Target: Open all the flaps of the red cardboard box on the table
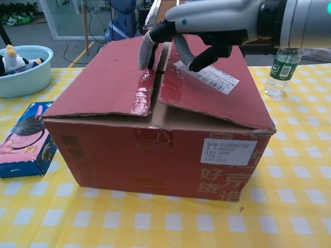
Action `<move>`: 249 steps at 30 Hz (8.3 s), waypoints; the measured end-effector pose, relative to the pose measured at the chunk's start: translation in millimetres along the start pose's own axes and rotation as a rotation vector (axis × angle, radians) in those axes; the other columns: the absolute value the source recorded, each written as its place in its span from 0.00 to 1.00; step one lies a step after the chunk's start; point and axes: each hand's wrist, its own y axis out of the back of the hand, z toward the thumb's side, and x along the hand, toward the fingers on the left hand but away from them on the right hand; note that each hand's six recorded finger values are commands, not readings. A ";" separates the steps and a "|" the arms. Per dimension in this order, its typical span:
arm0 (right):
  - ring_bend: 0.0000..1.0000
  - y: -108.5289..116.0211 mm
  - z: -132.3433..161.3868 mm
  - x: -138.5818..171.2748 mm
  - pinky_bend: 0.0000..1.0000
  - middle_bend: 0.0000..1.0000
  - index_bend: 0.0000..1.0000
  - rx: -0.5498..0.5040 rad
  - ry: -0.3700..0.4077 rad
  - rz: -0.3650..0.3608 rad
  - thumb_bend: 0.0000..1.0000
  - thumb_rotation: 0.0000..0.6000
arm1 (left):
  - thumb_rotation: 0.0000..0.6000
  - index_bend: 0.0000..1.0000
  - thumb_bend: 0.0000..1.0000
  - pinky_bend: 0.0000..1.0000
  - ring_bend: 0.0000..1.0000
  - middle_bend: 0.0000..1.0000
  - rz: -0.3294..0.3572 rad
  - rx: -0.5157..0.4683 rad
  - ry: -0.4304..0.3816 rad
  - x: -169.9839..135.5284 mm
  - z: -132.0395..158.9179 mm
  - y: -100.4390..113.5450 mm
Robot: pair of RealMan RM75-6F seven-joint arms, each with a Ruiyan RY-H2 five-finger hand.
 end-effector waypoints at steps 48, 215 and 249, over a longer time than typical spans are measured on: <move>0.10 81.0 -58.6 93.4 0.10 0.43 0.37 0.069 -0.279 -0.224 1.00 1.00 | 1.00 0.06 0.40 0.00 0.00 0.00 -0.021 -0.003 -0.004 9.2 -3.1 -9.3; 0.10 9.8 -121.9 258.0 0.10 0.27 0.31 -0.116 -0.727 -0.198 0.60 1.00 | 0.21 0.42 0.61 0.00 0.14 0.39 -0.132 0.360 -0.546 163.9 206.9 80.9; 0.00 -6.9 -100.2 111.3 0.03 0.00 0.00 -0.051 -0.489 -0.012 0.35 1.00 | 0.38 0.35 0.51 0.00 0.13 0.29 0.007 0.110 -0.168 75.2 60.7 28.1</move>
